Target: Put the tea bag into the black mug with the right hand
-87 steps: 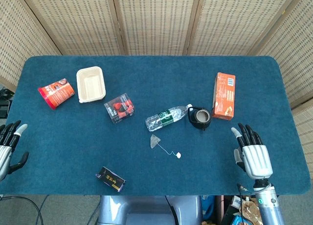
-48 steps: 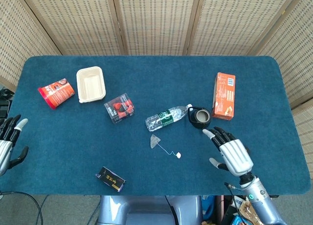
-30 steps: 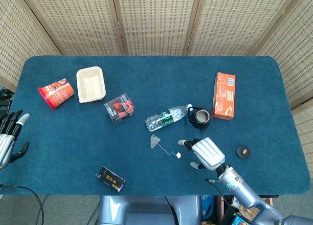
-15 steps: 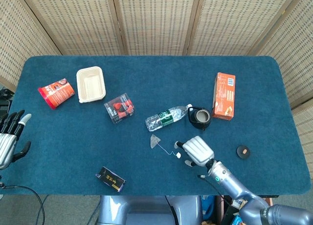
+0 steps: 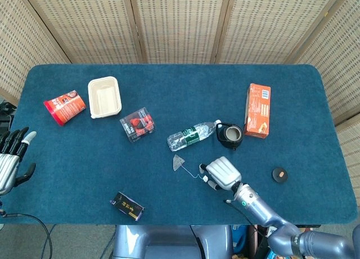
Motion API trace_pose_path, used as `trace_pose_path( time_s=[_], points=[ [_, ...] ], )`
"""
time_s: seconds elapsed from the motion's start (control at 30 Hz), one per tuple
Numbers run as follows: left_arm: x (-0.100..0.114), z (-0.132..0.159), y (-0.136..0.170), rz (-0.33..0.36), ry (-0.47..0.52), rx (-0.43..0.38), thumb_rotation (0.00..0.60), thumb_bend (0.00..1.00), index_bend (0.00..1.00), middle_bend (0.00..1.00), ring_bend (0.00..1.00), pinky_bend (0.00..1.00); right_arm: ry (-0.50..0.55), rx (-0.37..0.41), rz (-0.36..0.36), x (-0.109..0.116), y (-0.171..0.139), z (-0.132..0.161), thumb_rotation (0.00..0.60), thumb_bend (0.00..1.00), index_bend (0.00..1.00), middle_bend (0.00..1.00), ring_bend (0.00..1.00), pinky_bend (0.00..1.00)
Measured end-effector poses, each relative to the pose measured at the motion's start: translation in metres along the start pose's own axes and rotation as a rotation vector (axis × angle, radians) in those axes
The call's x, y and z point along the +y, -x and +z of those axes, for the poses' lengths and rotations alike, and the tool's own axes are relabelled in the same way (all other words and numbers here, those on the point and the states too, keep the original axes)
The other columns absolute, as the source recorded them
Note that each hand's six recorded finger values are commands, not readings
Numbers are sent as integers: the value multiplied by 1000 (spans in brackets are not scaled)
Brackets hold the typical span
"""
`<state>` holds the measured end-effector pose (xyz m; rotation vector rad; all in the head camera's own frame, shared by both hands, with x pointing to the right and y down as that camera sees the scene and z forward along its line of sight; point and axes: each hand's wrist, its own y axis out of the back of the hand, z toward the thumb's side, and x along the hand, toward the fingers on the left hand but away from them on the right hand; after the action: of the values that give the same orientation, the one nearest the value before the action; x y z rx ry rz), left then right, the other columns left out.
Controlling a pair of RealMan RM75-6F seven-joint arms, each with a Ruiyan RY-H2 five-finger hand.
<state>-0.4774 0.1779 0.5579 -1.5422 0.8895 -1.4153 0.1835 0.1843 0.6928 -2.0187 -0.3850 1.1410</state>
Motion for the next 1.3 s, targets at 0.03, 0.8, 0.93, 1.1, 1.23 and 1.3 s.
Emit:
trace_pose_path(
  time_s=[0.03, 0.8, 0.93, 1.1, 1.23, 1.3],
  points=[
    [0, 0, 0, -1, 1, 1, 600, 441, 0, 0, 0, 0, -3, -1, 1, -1, 0, 0, 600, 493, 445, 769, 785, 966],
    [-7, -9, 3, -12, 15, 20, 600, 441, 0, 0, 0, 0, -49, -12, 34, -21, 9, 5, 600, 493, 480, 775, 786, 965],
    [-7, -11, 4, -12, 18, 24, 600, 440, 0, 0, 0, 0, -55, -15, 38, -23, 10, 5, 600, 493, 484, 775, 786, 966],
    [-8, -13, 5, -13, 21, 27, 600, 440, 0, 0, 0, 0, -60, -12, 44, -25, 10, 7, 600, 493, 490, 776, 786, 966],
    [-8, -13, 6, -13, 24, 27, 600, 441, 0, 0, 0, 0, -58, -11, 47, -25, 12, 8, 600, 492, 496, 777, 786, 966],
    [-8, -14, 6, -12, 24, 28, 600, 441, 0, 0, 0, 0, -60, -11, 46, -25, 12, 8, 600, 492, 499, 778, 787, 966]
  ],
)
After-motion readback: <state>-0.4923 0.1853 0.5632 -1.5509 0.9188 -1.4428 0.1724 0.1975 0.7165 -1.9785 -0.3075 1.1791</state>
